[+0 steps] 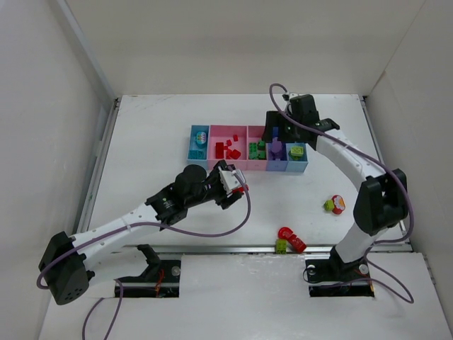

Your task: Sort the legos into containers by color

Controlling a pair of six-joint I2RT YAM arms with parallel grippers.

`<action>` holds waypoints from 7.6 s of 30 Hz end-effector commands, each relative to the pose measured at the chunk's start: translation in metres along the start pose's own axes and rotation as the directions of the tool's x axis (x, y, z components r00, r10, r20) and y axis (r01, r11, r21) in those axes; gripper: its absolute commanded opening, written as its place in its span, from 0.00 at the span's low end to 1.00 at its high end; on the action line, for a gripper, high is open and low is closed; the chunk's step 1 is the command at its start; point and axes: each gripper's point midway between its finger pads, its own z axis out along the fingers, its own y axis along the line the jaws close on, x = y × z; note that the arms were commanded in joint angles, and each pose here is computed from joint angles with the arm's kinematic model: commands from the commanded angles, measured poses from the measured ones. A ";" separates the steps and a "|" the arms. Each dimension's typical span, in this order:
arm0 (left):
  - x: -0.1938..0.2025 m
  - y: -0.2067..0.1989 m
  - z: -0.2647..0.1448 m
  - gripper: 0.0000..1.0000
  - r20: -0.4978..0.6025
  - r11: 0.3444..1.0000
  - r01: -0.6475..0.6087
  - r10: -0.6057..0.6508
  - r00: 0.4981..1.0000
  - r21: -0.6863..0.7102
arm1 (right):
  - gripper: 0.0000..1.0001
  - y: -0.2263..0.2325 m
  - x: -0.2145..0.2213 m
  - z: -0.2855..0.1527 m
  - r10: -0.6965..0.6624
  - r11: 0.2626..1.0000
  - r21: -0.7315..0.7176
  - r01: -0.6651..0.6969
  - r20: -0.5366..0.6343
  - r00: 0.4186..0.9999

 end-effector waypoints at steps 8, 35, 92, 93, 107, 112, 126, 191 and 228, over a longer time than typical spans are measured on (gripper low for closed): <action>-0.035 -0.004 -0.006 0.00 0.136 0.994 -0.101 0.095 0.986 0.038 | 1.00 0.082 0.017 -0.120 -0.532 0.731 -0.330 0.597 0.272 0.802; -0.096 -0.035 -0.013 0.00 0.269 0.955 -0.095 0.017 0.963 0.281 | 0.52 0.184 0.095 -0.233 -0.549 0.393 -0.455 0.799 0.581 0.601; -0.014 -0.002 -0.034 0.00 0.191 0.929 -0.362 0.344 0.919 0.070 | 0.00 0.157 -0.018 0.041 -0.423 0.810 -0.314 0.495 0.271 0.865; -0.014 -0.003 -0.031 0.00 0.197 0.925 -0.371 0.351 0.916 0.079 | 0.00 0.157 -0.018 0.046 -0.419 0.803 -0.336 0.492 0.268 0.867; -0.040 0.060 0.014 0.00 0.177 0.984 -0.177 0.176 0.968 -0.013 | 0.80 0.115 -0.076 0.033 -0.295 0.853 -0.340 0.396 0.311 0.903; -0.081 0.082 0.077 0.00 0.223 0.993 -0.006 -0.020 0.975 0.118 | 0.88 0.040 -0.120 -0.022 -0.066 0.973 -0.181 0.143 0.375 0.925; -0.109 0.098 0.227 0.00 0.224 0.727 0.200 -0.442 0.869 0.656 | 1.00 -0.090 -0.091 -0.103 0.027 0.982 0.159 -0.099 0.403 0.915; -0.021 0.153 0.051 0.96 -0.037 0.986 -0.105 0.101 0.994 -0.128 | 0.93 -0.171 0.062 -0.128 0.645 0.447 0.542 -0.712 0.356 0.676; 0.016 0.195 0.025 0.97 0.053 0.958 0.026 -0.011 0.999 -0.285 | 0.44 -0.202 0.234 -0.111 0.833 -0.097 0.763 -0.639 0.414 0.367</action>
